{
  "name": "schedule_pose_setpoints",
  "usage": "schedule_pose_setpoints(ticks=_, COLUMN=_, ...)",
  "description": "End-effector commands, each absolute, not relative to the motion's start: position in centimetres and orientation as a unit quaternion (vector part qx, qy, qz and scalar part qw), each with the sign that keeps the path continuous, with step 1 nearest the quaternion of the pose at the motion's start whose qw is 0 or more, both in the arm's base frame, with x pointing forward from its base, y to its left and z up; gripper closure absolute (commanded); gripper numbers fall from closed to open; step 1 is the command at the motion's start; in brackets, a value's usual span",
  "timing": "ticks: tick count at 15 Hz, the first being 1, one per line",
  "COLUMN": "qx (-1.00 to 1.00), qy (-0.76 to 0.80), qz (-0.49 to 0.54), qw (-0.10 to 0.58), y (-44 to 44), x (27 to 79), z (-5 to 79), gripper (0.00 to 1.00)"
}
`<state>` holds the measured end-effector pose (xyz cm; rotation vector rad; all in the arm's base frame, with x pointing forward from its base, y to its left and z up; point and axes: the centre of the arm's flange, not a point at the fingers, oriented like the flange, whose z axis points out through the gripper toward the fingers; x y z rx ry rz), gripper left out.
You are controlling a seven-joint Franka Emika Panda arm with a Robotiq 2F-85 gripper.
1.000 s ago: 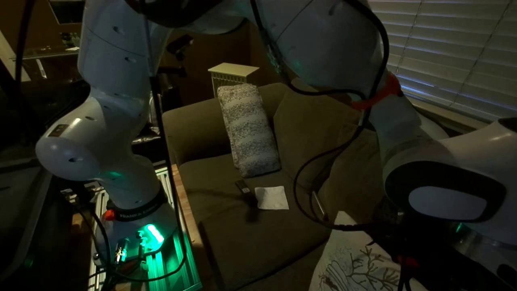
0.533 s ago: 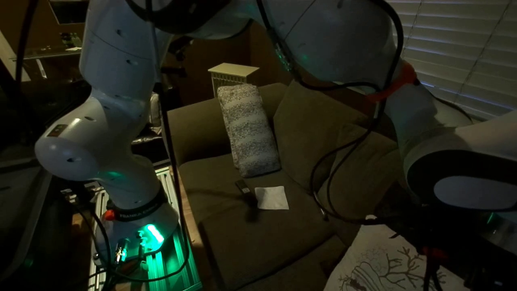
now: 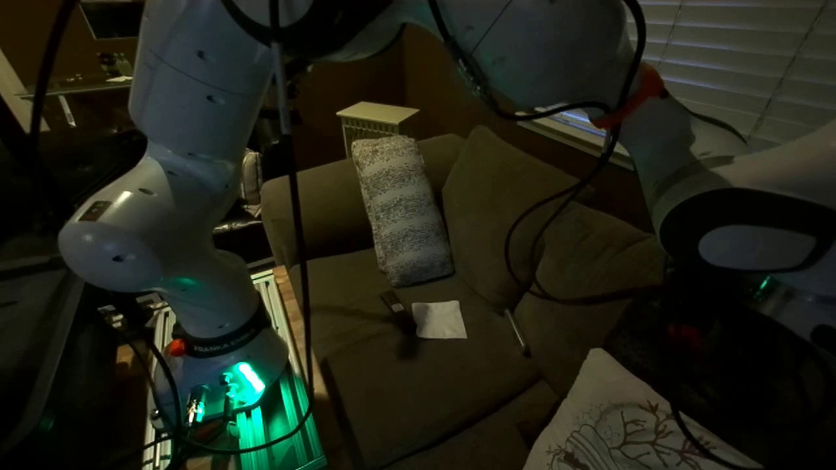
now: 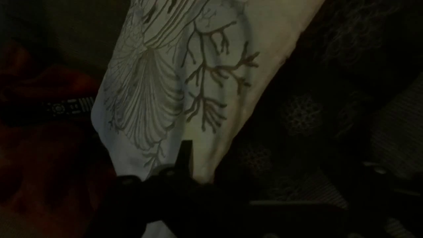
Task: Move the pillow from the left to the right and the one on the right to the left
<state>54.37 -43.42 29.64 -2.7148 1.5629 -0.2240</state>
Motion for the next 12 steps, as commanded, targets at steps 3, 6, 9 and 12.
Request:
schedule_pose_setpoints(ticks=3, qx=-0.870, qy=0.491, qz=-0.025, qw=0.026, y=-38.0, x=59.0, z=29.2, gripper=0.00)
schedule_pose_setpoints(ticks=6, qx=-0.868, qy=0.495, qz=-0.009, qw=0.023, y=-35.9, x=61.3, z=28.0, gripper=0.00)
schedule_pose_setpoints(ticks=9, qx=-0.867, qy=0.498, qz=-0.028, qw=0.012, y=-34.6, x=63.6, z=26.5, gripper=0.00)
schedule_pose_setpoints(ticks=12, qx=-0.866, qy=0.499, qz=-0.038, qw=0.000, y=-33.9, x=65.4, z=24.9, gripper=0.00)
